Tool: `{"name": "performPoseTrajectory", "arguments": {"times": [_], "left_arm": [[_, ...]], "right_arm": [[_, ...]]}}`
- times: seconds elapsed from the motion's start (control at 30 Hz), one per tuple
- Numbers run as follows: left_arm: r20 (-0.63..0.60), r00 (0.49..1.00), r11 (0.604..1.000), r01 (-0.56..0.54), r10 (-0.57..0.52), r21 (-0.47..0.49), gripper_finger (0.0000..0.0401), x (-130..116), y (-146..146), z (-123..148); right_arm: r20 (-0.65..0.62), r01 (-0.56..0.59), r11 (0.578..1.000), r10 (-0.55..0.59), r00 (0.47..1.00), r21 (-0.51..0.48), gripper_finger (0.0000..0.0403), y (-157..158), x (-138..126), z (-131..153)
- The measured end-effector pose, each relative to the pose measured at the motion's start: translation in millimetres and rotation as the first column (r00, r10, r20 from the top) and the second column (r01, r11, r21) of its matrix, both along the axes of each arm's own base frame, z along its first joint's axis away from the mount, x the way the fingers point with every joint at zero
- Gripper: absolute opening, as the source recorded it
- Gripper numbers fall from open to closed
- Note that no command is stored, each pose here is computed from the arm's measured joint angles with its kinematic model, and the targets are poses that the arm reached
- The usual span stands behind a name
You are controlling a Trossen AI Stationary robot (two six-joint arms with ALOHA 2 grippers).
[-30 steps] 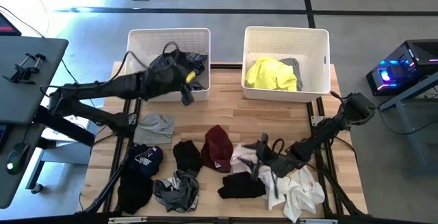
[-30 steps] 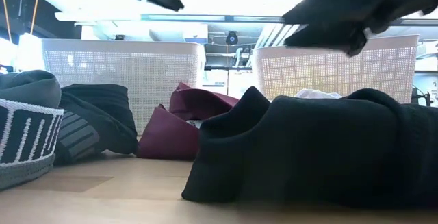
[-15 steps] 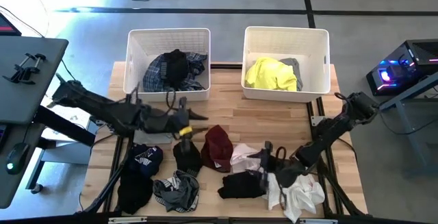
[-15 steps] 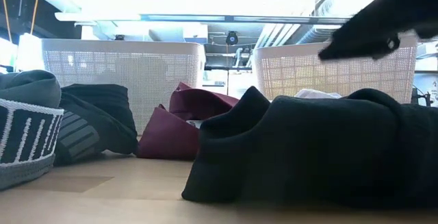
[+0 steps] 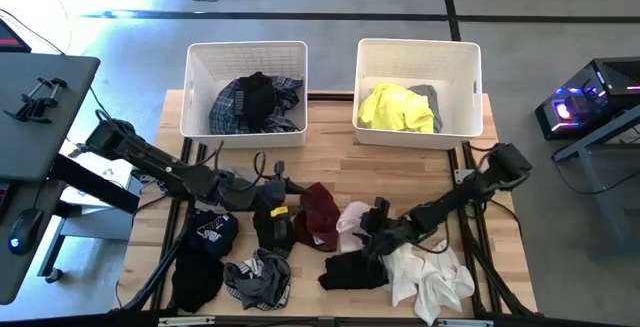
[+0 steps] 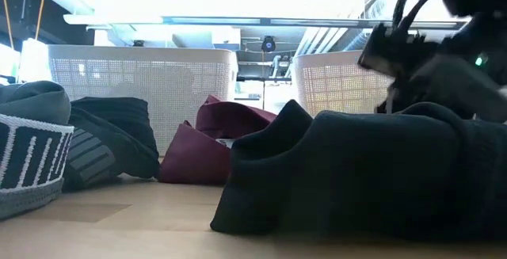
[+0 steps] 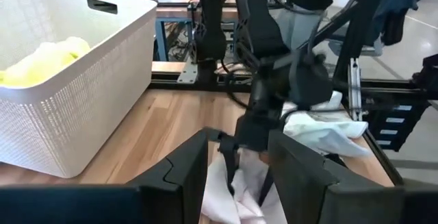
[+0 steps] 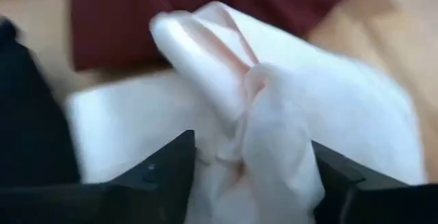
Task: Sort clothes
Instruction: Put the light pink underwear into the right white bin
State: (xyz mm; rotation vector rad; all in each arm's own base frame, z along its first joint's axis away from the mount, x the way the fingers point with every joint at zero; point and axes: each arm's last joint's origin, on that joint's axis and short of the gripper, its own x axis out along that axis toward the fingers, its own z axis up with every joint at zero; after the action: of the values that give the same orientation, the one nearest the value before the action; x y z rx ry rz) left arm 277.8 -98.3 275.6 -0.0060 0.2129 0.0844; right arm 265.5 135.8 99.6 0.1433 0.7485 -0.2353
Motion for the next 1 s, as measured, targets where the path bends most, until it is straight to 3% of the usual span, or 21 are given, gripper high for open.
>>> {"name": "performPoseTrajectory", "arguments": {"times": [0.2,0.37,0.73,1.0], "left_arm": [[0.003,1.0,1.0,0.001,-0.001,0.009,0.014,-2,0,2],[-0.022,1.0,1.0,0.005,-0.005,0.01,0.014,-3,-2,0],[-0.08,0.996,0.997,-0.042,0.048,0.068,0.014,-10,-11,-7],[-0.104,0.99,0.991,-0.085,0.096,0.1,0.014,-15,-15,-10]], "right_arm": [[-0.019,0.038,0.999,-0.038,0.999,0.01,0.0089,-5,4,-9],[-0.01,0.033,0.999,-0.033,0.999,0.005,0.0014,-5,-2,5],[0.156,0.068,0.997,-0.06,0.986,-0.042,0.0005,-1,-25,81],[0.275,0.084,0.966,-0.014,0.961,-0.245,0.0004,-1,-28,167]]}}
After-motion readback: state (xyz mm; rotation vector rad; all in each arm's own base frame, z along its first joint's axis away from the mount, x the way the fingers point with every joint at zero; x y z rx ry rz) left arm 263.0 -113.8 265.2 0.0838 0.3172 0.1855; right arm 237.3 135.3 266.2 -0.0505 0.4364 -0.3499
